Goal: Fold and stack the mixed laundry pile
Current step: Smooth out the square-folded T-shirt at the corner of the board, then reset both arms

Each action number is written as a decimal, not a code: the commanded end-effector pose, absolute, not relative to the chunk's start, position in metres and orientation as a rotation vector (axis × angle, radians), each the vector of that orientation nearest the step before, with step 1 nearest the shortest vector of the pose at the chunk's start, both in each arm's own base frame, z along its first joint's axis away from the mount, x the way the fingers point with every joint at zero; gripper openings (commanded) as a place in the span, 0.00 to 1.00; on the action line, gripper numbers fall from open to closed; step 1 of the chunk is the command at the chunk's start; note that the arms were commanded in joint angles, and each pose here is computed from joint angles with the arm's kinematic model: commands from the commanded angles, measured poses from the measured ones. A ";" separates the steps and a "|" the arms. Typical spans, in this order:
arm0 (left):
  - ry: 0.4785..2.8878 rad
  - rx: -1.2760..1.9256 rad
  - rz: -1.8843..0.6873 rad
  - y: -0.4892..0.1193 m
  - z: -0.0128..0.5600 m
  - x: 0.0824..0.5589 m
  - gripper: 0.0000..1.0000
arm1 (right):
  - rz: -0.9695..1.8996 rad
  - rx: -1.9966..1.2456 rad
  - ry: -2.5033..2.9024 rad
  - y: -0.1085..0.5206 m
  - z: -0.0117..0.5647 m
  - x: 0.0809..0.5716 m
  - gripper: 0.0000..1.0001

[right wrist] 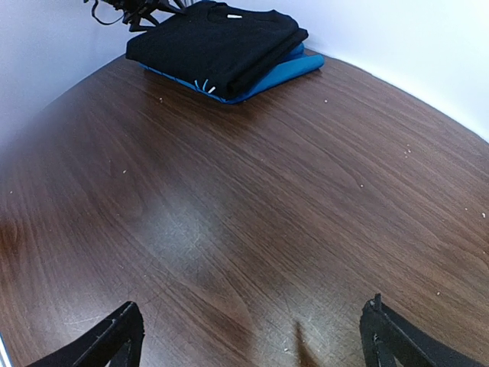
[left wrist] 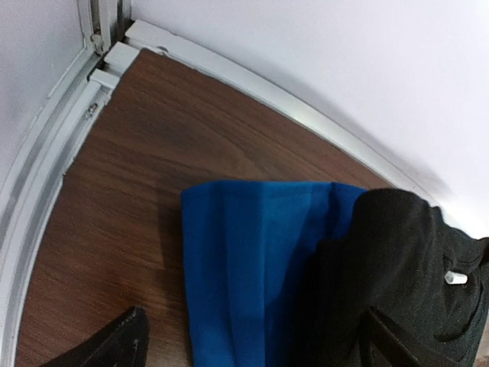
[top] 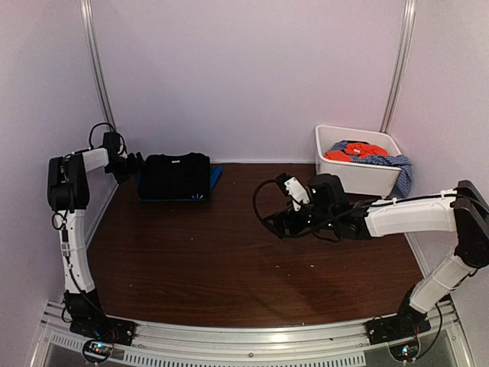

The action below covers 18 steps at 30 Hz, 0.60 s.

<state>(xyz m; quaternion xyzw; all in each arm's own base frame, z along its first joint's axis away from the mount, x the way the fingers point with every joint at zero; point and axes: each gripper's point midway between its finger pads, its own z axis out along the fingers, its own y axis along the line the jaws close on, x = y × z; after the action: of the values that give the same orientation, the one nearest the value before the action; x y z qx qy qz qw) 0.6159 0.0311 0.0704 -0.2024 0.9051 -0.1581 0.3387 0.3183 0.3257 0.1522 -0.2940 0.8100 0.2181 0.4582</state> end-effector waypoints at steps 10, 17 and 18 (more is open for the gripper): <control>2.217 -0.048 -0.125 -0.041 0.219 0.545 0.98 | 0.603 -0.352 1.931 0.229 0.218 0.367 1.00; 2.146 0.100 -0.147 -0.109 0.239 0.462 0.98 | 0.588 -0.221 1.899 0.175 0.233 0.359 1.00; 2.135 0.108 -0.175 -0.114 0.238 0.449 0.98 | 0.586 -0.211 1.902 0.170 0.230 0.354 1.00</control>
<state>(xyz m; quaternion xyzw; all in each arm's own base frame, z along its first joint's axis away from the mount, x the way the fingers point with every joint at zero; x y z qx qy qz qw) 0.4785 -0.1195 0.2465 0.0433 0.8794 -0.0882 0.4658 0.3714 0.1833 0.2419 -0.1023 0.7921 0.2359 0.5536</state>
